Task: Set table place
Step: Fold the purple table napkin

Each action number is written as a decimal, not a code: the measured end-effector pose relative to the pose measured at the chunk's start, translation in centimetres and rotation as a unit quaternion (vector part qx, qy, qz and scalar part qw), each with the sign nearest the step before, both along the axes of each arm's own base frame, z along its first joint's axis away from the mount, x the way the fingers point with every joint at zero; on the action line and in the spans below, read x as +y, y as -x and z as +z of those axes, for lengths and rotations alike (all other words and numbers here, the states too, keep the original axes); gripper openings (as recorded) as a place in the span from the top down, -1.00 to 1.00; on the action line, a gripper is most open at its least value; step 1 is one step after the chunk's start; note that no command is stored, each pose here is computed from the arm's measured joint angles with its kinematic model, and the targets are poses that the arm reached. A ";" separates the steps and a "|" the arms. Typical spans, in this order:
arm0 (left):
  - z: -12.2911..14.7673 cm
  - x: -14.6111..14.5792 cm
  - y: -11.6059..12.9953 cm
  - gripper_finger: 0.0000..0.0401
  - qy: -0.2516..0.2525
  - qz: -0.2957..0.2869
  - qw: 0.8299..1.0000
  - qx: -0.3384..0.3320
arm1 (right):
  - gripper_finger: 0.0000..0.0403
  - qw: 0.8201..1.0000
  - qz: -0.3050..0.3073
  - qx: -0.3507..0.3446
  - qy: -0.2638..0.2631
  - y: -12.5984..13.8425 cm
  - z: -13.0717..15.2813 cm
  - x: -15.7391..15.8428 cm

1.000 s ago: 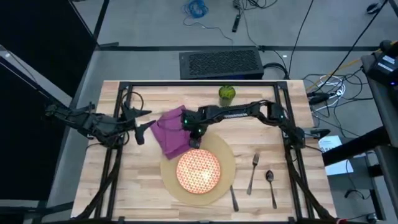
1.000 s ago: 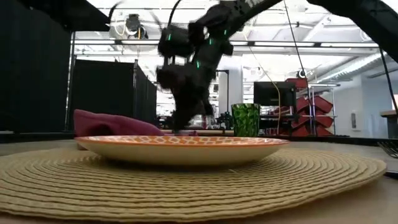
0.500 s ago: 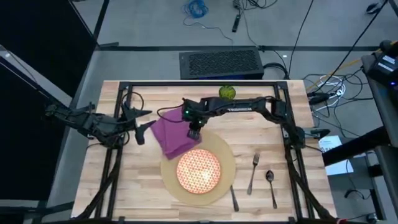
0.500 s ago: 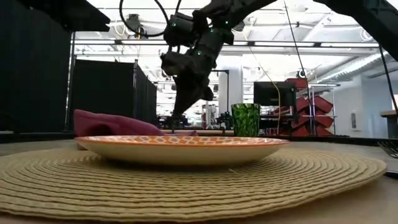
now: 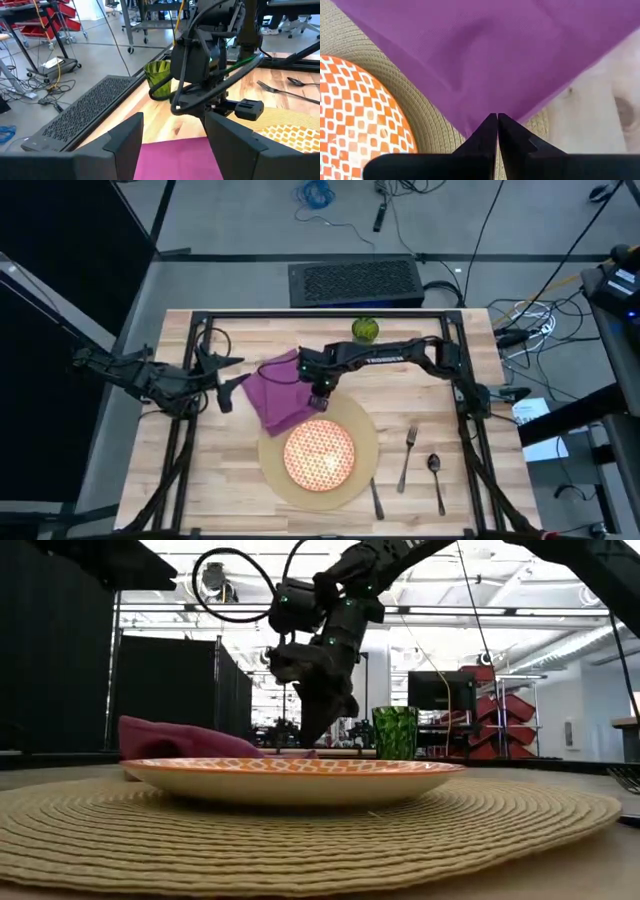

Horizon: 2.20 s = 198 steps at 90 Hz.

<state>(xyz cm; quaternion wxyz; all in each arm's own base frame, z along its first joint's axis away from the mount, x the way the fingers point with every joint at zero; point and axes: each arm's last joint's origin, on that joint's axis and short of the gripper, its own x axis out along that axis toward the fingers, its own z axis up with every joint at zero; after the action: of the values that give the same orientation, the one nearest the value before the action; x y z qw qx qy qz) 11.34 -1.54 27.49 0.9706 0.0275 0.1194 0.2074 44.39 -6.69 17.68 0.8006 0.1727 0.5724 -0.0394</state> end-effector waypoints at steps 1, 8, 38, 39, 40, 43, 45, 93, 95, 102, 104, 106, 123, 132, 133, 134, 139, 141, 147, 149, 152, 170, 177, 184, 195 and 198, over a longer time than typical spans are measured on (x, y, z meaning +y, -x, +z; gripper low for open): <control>0.0 0.0 0.0 0.00 0.000 0.000 1.000 0.000 | 1.00 1.000 0.000 0.000 0.000 0.0 0.0 0.0; 0.0 0.0 0.0 0.00 0.000 0.000 1.000 0.000 | 1.00 1.000 0.002 0.000 0.000 -0.2 -0.3 0.3; 0.0 0.0 0.0 0.00 0.000 0.000 1.000 0.000 | 1.00 0.998 0.009 0.057 -0.005 0.3 -1.9 1.0; 0.0 0.0 0.0 0.00 0.000 0.000 1.000 0.000 | 1.00 0.998 0.008 0.058 -0.004 0.3 -1.9 1.0; 0.0 0.0 0.0 0.00 0.000 0.000 1.000 0.000 | 1.00 0.998 0.008 0.061 -0.002 0.4 -1.9 1.0; 0.0 0.0 0.0 0.00 0.000 0.000 1.000 0.000 | 1.00 0.997 0.006 0.072 0.003 0.6 -1.9 0.9; 0.0 0.0 0.0 0.00 0.000 0.000 1.000 0.000 | 1.00 0.997 0.004 0.080 0.008 0.7 -2.0 0.8; 0.0 0.0 0.0 0.00 -0.001 0.000 1.000 0.002 | 1.00 0.999 0.008 0.049 0.018 -0.3 0.6 1.0; 0.0 0.0 0.0 0.00 -0.001 0.000 1.000 0.002 | 1.00 0.999 0.009 0.048 0.009 -0.3 0.6 1.0; 0.0 0.0 0.0 0.00 -0.002 0.000 1.000 0.003 | 0.96 0.998 0.011 0.051 -0.019 -0.2 0.6 1.2; 0.0 0.0 0.0 0.00 -0.002 0.000 1.000 0.003 | 0.94 0.998 0.011 0.052 -0.021 -0.2 0.6 1.2; 0.0 0.0 0.0 0.00 -0.002 0.000 1.000 0.003 | 0.91 0.998 0.011 0.051 -0.021 -0.2 0.6 1.2; 0.0 0.0 0.0 0.00 -0.002 0.000 1.000 0.003 | 0.61 0.998 0.006 0.051 -0.021 -0.3 0.6 1.2; 0.0 0.0 0.0 0.00 -0.001 -0.004 1.000 0.003 | 0.45 0.999 0.006 0.049 -0.019 -0.3 0.6 1.2; 0.0 0.0 0.0 0.00 -0.001 -0.005 1.000 0.003 | 0.43 0.999 0.006 0.047 -0.019 -0.3 0.6 1.2; 0.0 0.0 0.0 0.00 0.000 -0.005 1.000 0.003 | 0.41 0.999 0.006 0.046 -0.019 -0.4 0.6 1.2; 0.0 0.0 0.0 0.00 0.000 -0.006 1.000 0.003 | 0.33 0.999 0.005 0.042 -0.018 -0.4 0.6 1.2; 0.0 0.0 0.0 0.00 0.000 -0.006 1.000 0.003 | 0.30 0.999 0.005 0.041 -0.018 -0.5 0.6 1.2; 0.0 0.0 0.0 0.00 0.000 -0.006 1.000 0.003 | 0.22 0.999 0.005 0.032 -0.017 -0.6 0.6 1.2; 0.0 0.0 0.0 0.00 0.000 -0.006 1.000 0.003 | 0.20 0.999 0.003 0.029 -0.017 -0.7 0.7 1.1; 0.0 0.0 0.0 0.00 0.000 -0.006 1.000 0.003 | 0.17 1.000 0.000 0.025 -0.018 -0.8 0.7 1.1; 0.0 0.0 0.0 0.00 0.001 -0.007 1.000 0.003 | 0.08 1.000 -0.014 0.023 0.007 -0.8 0.7 0.6; 0.0 -0.1 0.0 0.00 0.003 -0.011 1.000 0.003 | 0.08 0.999 -0.021 0.026 0.006 -0.7 0.6 0.2; -0.1 -0.1 0.0 0.00 0.004 -0.014 1.000 0.003 | 0.08 0.999 -0.029 0.029 0.004 -0.5 0.1 -0.1; -0.1 -0.1 0.0 0.00 0.004 -0.014 1.000 0.003 | 0.08 0.998 -0.049 0.046 -0.005 0.0 -1.0 -0.4; -0.1 -0.1 0.0 0.00 0.004 -0.014 1.000 0.003 | 0.08 0.997 -0.054 0.047 -0.005 0.0 -1.2 -0.4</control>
<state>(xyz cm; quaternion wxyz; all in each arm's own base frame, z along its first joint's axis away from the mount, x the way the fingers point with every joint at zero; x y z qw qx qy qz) 11.35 -1.61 27.43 0.9730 0.0261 0.1229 0.1935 44.35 -7.12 16.53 0.7687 0.2058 0.5993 -0.0876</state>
